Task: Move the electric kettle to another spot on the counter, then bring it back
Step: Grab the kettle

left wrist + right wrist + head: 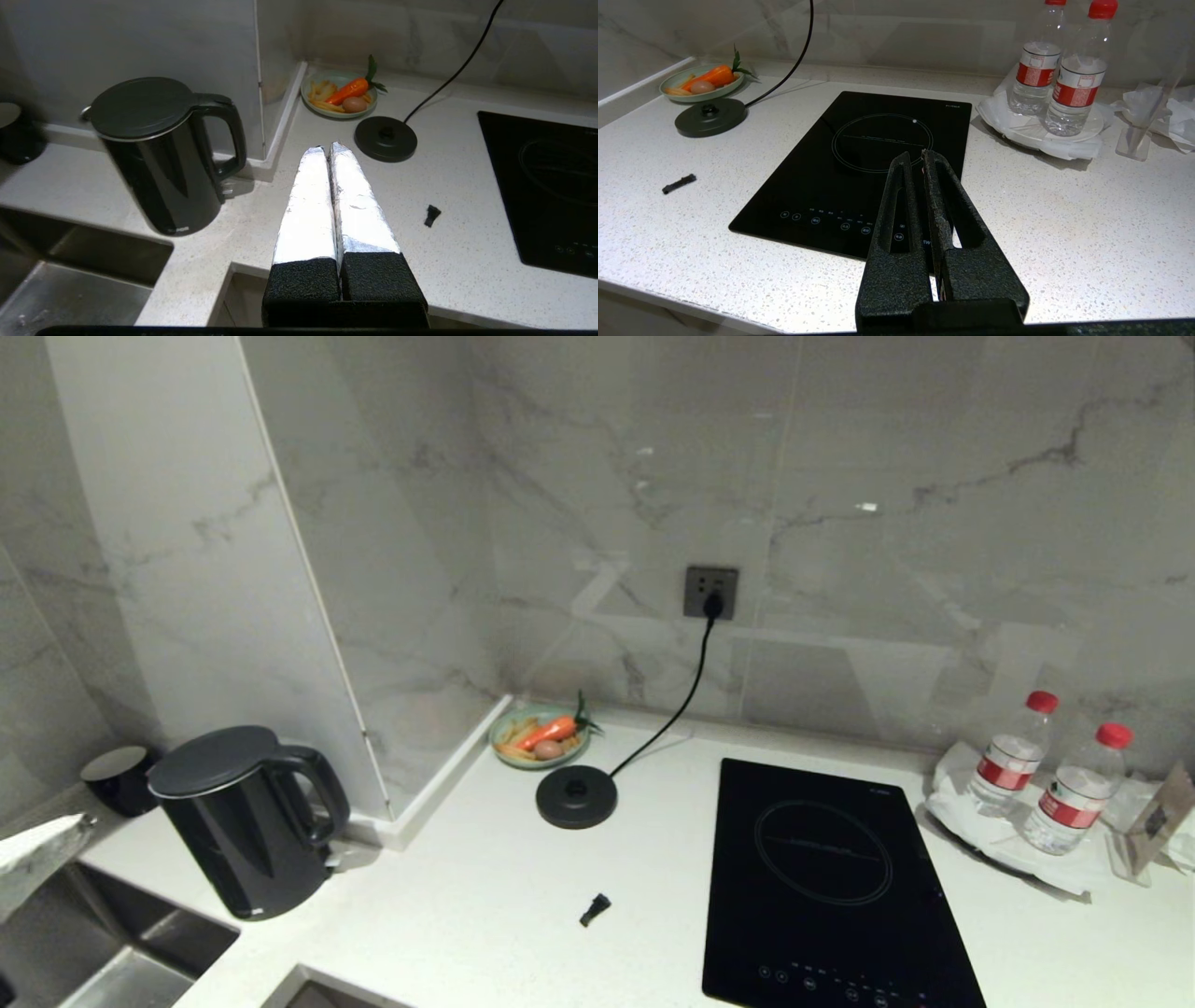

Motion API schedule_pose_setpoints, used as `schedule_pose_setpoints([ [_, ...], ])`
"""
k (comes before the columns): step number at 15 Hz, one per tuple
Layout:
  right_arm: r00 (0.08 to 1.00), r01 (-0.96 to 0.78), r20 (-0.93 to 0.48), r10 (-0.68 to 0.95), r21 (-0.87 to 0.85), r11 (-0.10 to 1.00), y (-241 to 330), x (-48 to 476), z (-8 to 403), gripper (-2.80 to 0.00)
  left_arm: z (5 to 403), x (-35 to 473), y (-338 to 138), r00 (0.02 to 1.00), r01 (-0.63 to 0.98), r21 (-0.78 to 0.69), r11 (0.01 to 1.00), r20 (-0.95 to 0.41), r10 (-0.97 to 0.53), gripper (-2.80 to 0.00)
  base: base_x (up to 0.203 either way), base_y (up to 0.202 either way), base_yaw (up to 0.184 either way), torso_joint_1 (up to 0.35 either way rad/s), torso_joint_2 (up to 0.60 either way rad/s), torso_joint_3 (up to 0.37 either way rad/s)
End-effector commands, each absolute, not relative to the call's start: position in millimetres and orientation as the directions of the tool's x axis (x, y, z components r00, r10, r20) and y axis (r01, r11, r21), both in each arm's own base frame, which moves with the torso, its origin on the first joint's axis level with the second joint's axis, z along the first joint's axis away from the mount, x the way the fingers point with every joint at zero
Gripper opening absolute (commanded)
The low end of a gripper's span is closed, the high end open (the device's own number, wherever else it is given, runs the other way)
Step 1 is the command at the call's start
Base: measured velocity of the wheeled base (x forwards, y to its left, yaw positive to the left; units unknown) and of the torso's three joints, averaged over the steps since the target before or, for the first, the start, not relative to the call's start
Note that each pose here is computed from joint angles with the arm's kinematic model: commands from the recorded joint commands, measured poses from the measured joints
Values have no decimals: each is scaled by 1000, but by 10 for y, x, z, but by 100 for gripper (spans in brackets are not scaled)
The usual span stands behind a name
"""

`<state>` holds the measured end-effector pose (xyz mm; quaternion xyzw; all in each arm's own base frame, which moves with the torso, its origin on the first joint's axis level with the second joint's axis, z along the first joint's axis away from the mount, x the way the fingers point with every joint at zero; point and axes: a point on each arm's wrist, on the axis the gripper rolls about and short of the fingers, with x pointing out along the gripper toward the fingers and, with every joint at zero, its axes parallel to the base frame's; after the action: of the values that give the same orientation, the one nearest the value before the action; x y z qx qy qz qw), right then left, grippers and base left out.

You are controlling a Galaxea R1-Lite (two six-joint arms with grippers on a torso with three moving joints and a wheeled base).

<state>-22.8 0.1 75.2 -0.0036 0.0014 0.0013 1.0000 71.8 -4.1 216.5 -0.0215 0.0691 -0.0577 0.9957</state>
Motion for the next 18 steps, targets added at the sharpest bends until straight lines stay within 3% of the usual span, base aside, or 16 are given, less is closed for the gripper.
schedule_pose_setpoints([
  [1,1000,-3,-3,3,-8,1000,1,-228,751,-280,2008,1458,-125,937,131,-70,989,-317,-146,-280,0,0,0,0,0,0],
  [5,1000,-3,-3,3,-8,1000,1,-228,752,-280,1601,2079,-428,919,117,-75,990,-371,-137,-280,0,0,0,0,0,0],
  [15,1000,-3,-3,3,-8,1000,1,-228,752,-280,386,2612,-625,942,52,-54,997,-330,-67,-280,0,0,0,0,0,0],
  [18,1000,-3,-5,3,-8,1000,1,-228,750,-280,363,2767,-569,955,15,-57,998,-295,-31,-280,0,0,0,0,0,0],
])
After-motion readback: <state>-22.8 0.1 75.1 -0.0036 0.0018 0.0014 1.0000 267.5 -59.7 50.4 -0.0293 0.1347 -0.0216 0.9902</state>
